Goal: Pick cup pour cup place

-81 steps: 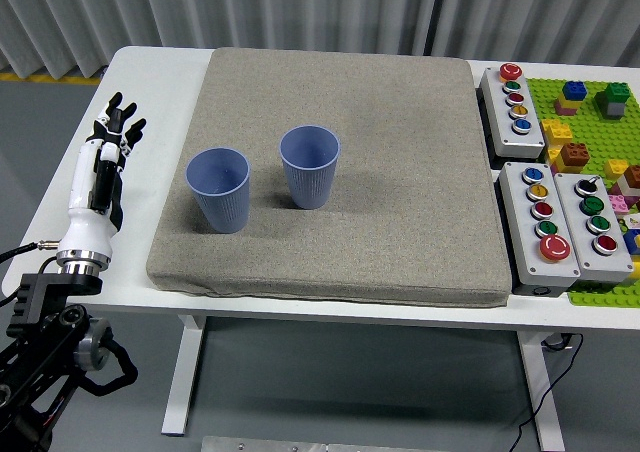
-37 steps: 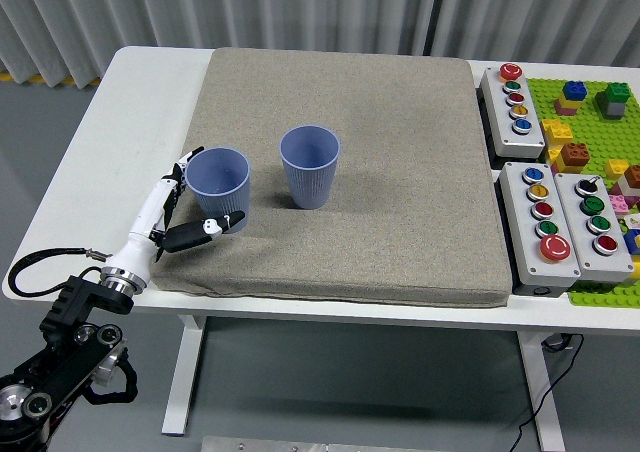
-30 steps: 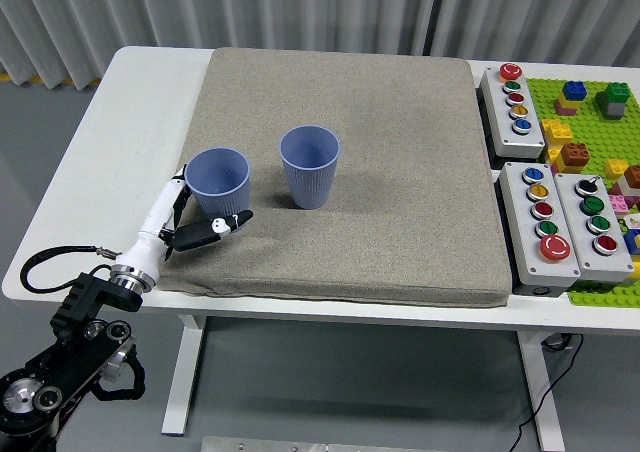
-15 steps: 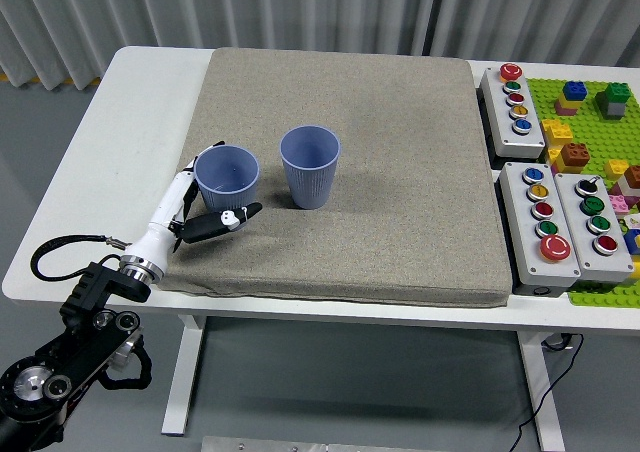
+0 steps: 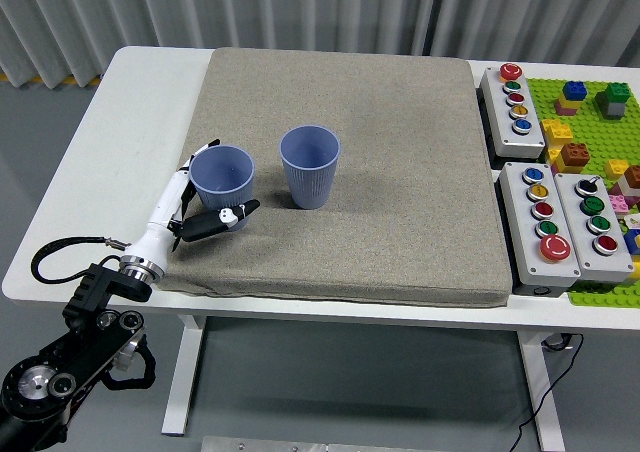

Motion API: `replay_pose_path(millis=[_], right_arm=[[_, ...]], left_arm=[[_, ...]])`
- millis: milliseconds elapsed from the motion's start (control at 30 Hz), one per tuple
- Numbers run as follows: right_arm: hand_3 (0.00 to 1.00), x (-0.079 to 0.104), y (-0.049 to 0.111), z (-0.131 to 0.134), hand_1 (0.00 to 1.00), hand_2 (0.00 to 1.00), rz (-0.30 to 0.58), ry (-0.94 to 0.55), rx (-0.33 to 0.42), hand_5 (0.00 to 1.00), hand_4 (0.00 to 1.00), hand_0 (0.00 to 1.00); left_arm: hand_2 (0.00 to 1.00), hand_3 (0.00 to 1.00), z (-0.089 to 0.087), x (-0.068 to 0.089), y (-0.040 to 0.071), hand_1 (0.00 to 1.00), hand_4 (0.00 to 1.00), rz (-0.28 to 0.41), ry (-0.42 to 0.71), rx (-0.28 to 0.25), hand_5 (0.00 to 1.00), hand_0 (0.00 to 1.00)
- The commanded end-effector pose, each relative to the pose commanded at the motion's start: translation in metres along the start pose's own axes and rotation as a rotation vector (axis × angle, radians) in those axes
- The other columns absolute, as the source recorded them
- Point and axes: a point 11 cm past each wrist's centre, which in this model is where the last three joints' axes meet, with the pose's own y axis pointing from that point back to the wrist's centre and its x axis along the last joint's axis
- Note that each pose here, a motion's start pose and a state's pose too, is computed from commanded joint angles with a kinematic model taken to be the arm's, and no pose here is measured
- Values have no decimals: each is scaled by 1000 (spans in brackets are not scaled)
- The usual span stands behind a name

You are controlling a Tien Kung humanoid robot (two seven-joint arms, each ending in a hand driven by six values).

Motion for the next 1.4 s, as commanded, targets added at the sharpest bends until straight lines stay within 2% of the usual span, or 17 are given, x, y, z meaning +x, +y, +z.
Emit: replay_pose_path(millis=[133, 167, 333, 367, 533, 567, 800, 933, 1033, 1200, 1400], right_arm=[[588, 0, 0, -1, 605, 510, 0, 0, 2, 2, 2, 641], [588, 0, 0, -1, 605, 510, 0, -1, 2, 2, 2, 641], [588, 0, 0, -2, 605, 510, -1, -2, 3, 2, 2, 641], [588, 0, 0, -2, 604, 510, -1, -2, 3, 2, 2, 640], [588, 0, 0, -2, 604, 510, -1, -1, 3, 2, 2, 640], [588, 0, 0, -2, 605, 510, -1, 0, 3, 2, 2, 641], [588, 0, 0, -1, 605, 509, -1, 0, 2, 2, 2, 640], [588, 0, 0, -1, 605, 509, 0, -3, 1, 2, 2, 640], [587, 1, 0, -1, 604, 510, 2, -4, 3, 2, 2, 640], [588, 2, 0, -2, 605, 510, 4, -7, 4, 2, 2, 640], [588, 4, 0, -1, 604, 510, 7, -10, 2, 2, 2, 641]], left_arm=[[747, 901, 2, -1, -1, 648, 956, 2, 2, -5, 266, 726], [699, 780, 2, -1, -1, 607, 950, 1, 2, -5, 266, 686], [699, 780, 1, -3, -1, 607, 950, 3, 10, -2, 266, 686], [608, 637, 1, -4, -1, 556, 931, 5, 12, -1, 260, 653], [608, 637, 1, -4, -1, 556, 931, 19, 15, -5, 260, 653], [517, 534, 1, -4, 0, 496, 888, 22, 15, -5, 224, 599], [511, 530, 4, -3, 1, 490, 884, 39, 11, -18, 223, 586], [511, 530, 14, 3, -1, 490, 884, 40, -28, -46, 223, 586], [512, 529, 26, 10, -6, 490, 903, 27, -78, -69, 232, 590], [513, 530, 43, 20, -19, 489, 902, -17, -223, -85, 220, 588], [514, 533, 67, 25, -32, 486, 896, -62, -342, -125, 215, 587]])
